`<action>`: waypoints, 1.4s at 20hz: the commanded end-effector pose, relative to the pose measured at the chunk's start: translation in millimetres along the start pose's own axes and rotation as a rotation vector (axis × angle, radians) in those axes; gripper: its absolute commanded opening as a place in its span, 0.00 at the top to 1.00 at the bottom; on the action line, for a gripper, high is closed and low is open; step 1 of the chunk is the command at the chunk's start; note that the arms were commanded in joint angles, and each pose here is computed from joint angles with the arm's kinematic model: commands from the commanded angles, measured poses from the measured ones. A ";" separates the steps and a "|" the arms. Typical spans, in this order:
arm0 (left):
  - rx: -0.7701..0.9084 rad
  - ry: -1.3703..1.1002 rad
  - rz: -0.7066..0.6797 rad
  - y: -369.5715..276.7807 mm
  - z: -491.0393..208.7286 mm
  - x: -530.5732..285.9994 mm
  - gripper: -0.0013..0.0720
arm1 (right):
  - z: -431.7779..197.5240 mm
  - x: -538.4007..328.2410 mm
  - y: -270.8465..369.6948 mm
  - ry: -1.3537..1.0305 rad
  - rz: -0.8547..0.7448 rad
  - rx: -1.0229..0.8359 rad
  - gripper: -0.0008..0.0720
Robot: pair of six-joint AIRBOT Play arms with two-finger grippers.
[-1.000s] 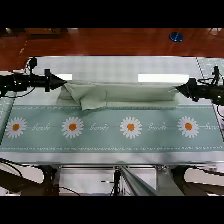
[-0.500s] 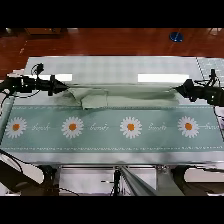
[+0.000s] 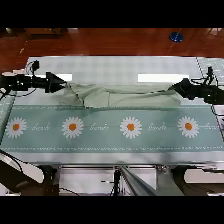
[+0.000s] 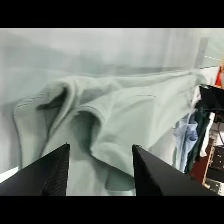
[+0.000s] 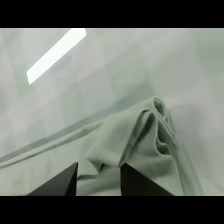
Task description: Fold the shirts.
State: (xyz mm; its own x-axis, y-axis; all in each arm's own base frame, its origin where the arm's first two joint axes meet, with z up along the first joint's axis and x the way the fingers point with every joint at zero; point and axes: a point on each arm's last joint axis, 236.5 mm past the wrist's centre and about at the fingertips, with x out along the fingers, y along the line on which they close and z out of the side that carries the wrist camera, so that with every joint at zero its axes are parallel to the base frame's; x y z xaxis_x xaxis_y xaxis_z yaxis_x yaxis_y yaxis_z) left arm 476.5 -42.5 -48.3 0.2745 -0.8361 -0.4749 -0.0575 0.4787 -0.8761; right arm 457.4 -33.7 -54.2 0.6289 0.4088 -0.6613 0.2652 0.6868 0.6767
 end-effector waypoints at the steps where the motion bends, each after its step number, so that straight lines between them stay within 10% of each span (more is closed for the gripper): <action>1: 0.023 -0.017 -0.054 -25.4 9.7 -31.5 0.33 | 6.3 -13.2 -2.0 -0.020 -0.037 -0.065 0.49; 10: 0.099 -0.009 -0.066 -62.3 2.2 -53.0 0.35 | -6.1 -40.5 -59.0 0.058 -0.225 -0.031 0.23; 16: 0.110 0.018 -0.072 -68.4 -2.8 -43.7 0.35 | -48.1 0.3 -50.0 0.218 -0.050 0.123 0.29; 20: 0.106 0.023 -0.074 -70.1 -3.8 -41.4 0.35 | -63.4 21.6 -30.1 0.262 0.024 0.127 0.54; 22: 0.104 0.030 -0.075 -71.9 -5.1 -38.9 0.36 | -61.3 21.9 -16.8 0.261 0.069 0.096 0.93; 28: 0.169 0.076 -0.084 -102.2 -18.4 -22.5 0.95 | -1.1 -48.3 69.5 0.165 0.208 -0.083 0.95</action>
State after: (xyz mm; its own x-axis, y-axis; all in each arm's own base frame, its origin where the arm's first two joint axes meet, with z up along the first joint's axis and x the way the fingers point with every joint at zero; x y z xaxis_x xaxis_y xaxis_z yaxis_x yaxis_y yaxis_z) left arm 461.8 -61.2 41.2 0.2204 -0.8852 -0.4098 0.0949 0.4376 -0.8942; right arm 438.9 -7.7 -32.4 0.4958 0.6201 -0.6081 0.1733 0.6155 0.7689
